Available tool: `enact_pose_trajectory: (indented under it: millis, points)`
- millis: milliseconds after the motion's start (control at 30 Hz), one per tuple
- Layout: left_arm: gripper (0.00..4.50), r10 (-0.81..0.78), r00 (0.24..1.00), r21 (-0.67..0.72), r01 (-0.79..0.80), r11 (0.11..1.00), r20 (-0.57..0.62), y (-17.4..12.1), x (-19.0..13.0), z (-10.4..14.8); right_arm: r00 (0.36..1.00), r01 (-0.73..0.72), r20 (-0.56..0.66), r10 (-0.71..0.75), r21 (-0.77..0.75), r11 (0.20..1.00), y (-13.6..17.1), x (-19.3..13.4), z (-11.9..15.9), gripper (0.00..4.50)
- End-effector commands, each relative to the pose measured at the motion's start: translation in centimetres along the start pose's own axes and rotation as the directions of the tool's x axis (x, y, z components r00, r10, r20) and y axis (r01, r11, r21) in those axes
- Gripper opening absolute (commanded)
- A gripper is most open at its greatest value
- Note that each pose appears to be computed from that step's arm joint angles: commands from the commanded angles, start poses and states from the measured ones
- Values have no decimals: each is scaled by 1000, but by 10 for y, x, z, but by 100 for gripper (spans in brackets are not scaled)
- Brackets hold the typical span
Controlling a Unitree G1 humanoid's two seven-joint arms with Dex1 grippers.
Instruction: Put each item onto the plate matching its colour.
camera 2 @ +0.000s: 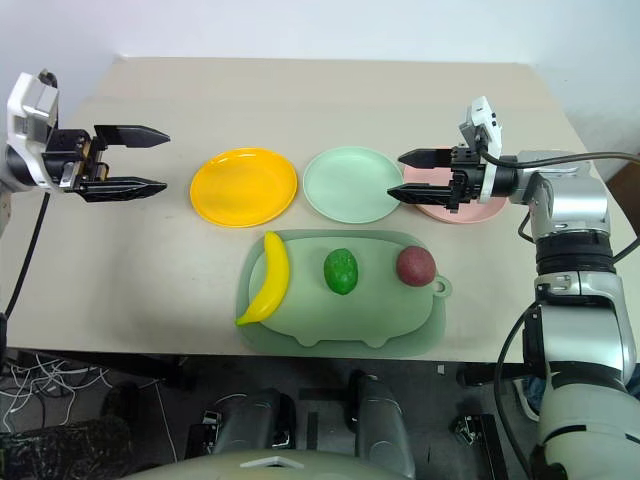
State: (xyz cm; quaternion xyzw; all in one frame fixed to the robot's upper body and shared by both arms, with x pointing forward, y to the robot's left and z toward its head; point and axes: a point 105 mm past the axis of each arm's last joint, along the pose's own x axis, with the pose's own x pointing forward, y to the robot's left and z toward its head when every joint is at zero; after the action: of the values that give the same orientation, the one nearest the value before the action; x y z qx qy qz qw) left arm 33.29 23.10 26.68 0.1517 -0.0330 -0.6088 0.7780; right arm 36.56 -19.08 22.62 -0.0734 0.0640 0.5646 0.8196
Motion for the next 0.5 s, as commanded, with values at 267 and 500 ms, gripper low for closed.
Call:
enact_pose_trajectory:
  millis: [267,500]
  points:
    - [448,11,1000,58,-12,998,20,3,-4,18,999,20,33,-18,-43,999,-1,-8,17,450]
    - [448,4,1000,68,-6,998,31,3,-1,21,999,39,28,-38,-55,998,-6,-10,20,450]
